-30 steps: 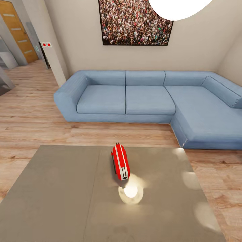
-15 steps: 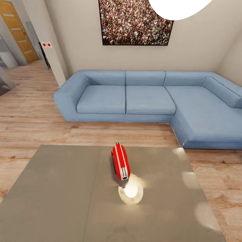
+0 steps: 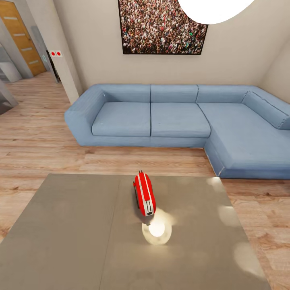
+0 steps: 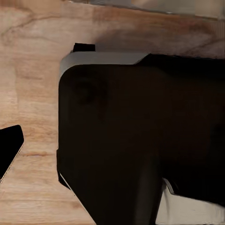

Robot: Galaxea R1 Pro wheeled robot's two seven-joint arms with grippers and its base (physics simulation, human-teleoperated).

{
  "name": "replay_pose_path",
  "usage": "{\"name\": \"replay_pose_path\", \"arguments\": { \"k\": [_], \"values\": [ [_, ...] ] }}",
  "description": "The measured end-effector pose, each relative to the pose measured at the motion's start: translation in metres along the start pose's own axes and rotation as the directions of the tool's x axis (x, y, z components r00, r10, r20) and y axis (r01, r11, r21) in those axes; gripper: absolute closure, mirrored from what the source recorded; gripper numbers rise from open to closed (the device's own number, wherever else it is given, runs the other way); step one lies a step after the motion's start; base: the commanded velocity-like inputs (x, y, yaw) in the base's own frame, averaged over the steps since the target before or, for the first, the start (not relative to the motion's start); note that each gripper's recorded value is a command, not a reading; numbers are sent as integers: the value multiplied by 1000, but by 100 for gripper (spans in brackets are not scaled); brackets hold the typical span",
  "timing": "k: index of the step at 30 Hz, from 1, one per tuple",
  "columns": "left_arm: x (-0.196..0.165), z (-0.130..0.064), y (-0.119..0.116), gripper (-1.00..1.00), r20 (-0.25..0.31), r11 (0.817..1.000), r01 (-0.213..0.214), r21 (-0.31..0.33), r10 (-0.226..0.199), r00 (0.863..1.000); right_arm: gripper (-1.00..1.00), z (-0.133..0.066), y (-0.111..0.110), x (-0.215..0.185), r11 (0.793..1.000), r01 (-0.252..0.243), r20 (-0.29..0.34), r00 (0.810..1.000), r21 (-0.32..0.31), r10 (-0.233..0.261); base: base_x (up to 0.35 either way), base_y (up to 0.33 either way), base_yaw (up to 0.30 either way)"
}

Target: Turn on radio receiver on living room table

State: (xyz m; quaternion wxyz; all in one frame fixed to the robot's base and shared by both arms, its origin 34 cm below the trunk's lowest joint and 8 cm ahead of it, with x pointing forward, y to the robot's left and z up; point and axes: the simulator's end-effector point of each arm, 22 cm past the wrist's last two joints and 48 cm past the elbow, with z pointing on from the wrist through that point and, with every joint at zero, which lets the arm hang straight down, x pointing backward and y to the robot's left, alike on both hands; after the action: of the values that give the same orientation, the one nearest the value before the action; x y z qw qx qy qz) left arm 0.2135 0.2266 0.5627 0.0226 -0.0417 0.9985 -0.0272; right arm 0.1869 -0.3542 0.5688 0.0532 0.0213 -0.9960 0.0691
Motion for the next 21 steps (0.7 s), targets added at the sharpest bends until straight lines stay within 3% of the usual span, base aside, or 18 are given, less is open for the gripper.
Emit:
{"name": "replay_pose_path", "arguments": {
  "k": [6,14,21],
  "values": [
    [-97,-21,-18,-100,89,999,-23,32,20,996,-100,-33,-14,-91,1000,-9,81,997,18,8,0,0,0],
    [-149,-48,-47,-100,132,994,-80,75,70,989,-100,-90,-45,-175,997,-50,195,980,55,39,0,0,0],
    [-205,-86,-64,-100,210,990,-103,98,81,974,-100,-151,-76,-236,990,-119,337,938,81,86,0,0,0]
  ]
}}
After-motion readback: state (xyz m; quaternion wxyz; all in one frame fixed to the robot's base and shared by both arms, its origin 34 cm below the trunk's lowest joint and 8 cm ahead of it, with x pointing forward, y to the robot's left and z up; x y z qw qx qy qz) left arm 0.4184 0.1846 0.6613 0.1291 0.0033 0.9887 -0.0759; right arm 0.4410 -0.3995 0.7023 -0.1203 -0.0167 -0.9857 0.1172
